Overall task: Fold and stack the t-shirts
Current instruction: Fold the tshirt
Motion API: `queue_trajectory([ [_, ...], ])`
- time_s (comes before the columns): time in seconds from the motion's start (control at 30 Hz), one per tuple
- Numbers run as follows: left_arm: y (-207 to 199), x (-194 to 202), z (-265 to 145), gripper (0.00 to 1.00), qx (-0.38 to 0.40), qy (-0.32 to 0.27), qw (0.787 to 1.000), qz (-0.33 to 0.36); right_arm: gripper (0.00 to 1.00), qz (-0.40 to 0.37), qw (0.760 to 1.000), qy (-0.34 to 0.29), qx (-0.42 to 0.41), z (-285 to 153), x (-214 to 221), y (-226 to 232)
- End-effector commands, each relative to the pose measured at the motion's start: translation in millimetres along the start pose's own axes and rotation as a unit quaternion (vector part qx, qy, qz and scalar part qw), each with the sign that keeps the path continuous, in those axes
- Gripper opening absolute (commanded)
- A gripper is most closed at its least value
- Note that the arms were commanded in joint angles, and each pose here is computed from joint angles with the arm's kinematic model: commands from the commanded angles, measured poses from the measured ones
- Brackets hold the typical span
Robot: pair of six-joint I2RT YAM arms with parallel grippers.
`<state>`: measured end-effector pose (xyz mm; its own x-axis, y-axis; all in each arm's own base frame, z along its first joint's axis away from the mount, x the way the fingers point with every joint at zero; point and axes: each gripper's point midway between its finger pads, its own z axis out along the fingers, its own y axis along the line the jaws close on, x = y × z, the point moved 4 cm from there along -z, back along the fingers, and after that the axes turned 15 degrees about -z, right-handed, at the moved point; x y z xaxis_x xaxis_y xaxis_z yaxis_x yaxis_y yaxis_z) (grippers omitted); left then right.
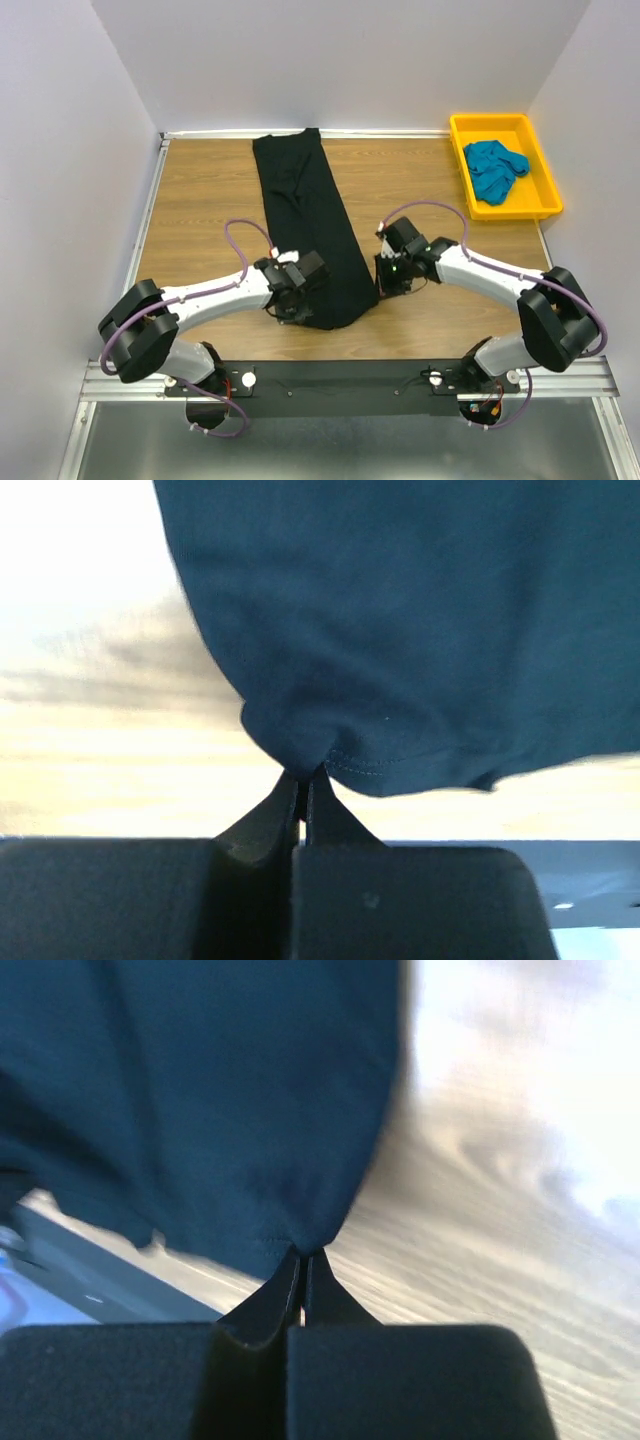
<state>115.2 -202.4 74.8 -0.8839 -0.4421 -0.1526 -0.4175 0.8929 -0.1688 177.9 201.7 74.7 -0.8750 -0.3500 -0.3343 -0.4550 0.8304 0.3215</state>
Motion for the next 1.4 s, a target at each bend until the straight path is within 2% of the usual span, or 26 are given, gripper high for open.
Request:
queue_trajectory([
  [0.0,-21.5,-48.0,-17.5,0.0,0.031,-0.083,0.996,0.001,0.01,-0.013,0.998,-0.064,0.001,-24.0,-59.1,6.9],
  [0.07,-28.9,-67.9,-21.1,0.0,0.046,-0.1,0.994,0.02,0.0,-0.02,0.996,-0.085,0.009,-28.9,-82.2,5.3],
  [0.1,-29.0,-90.5,-21.1,0.0,0.05,-0.118,0.992,0.001,0.01,-0.021,0.995,-0.096,0.013,-29.2,-101.4,5.0],
  [0.13,-31.1,-103.3,-23.1,0.0,0.052,-0.13,0.99,0.013,0.01,-0.023,0.994,-0.107,0.015,-31.9,-113.8,3.1],
  [0.3,-32.9,-177.8,-32.3,0.0,0.059,-0.218,0.974,-0.011,0.01,-0.034,0.991,-0.128,0.026,-18.6,-171.0,-2.0],
  [0.37,-35.9,-197.2,-30.7,0.0,0.063,-0.238,0.969,-0.01,0.01,-0.051,0.986,-0.154,0.029,-22.6,-199.5,1.7],
  [0.43,-40.6,-222.0,-26.7,0.0,0.066,-0.259,0.964,-0.005,0.0,-0.057,0.987,-0.148,0.04,-6.8,-210.9,-4.8],
  [0.57,-53.4,-257.1,-22.0,0.0,0.066,-0.303,0.951,0.004,0.01,-0.083,0.978,-0.178,0.072,0.7,-250.0,-11.4],
  [0.93,-65.2,-315.4,-4.5,0.0,0.059,-0.347,0.936,-0.012,0.01,-0.135,0.961,-0.214,0.111,23.7,-305.5,-29.4],
  [1.37,-70.0,-346.3,42.0,0.0,0.048,-0.331,0.942,-0.01,0.01,-0.132,0.958,-0.215,0.135,62.5,-326.7,-61.2],
])
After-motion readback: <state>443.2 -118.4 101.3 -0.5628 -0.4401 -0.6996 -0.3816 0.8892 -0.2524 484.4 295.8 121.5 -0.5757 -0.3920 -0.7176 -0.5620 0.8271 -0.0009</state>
